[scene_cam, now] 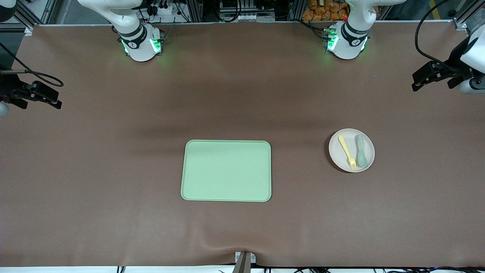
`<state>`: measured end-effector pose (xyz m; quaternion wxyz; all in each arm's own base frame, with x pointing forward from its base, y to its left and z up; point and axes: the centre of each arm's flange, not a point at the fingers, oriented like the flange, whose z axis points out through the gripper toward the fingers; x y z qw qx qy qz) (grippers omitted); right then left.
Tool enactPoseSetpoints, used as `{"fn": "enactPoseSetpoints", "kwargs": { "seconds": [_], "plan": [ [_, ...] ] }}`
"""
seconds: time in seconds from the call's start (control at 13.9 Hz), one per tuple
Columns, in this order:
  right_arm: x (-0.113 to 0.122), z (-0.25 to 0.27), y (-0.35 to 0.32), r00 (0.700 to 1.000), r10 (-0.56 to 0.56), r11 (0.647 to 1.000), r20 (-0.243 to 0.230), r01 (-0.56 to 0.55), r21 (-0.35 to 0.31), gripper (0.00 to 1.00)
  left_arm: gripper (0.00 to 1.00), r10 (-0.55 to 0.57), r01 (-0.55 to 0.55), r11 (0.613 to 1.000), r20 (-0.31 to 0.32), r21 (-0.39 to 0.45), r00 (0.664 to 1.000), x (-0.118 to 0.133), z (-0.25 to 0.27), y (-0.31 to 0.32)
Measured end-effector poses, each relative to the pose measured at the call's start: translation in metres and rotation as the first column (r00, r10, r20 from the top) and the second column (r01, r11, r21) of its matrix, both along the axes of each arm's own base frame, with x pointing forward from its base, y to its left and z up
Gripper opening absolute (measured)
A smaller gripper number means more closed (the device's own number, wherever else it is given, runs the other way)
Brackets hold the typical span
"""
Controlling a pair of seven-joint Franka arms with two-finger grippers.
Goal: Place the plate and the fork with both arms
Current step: 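Reach the left gripper down to the rim of the white plate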
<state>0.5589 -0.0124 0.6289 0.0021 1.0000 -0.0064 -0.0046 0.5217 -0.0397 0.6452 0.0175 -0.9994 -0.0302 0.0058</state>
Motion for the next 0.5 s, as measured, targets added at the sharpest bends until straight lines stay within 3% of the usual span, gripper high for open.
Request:
{"fn": "enactPoseSetpoints", "kwargs": {
  "seconds": [0.5],
  "plan": [
    [0.0,0.0,-0.001,1.0,-0.001,1.0,0.0,0.001,0.0,1.0,1.0,0.019,-0.019,1.0,-0.009,-0.002,1.0,0.005,-0.005,0.016]
  ]
}}
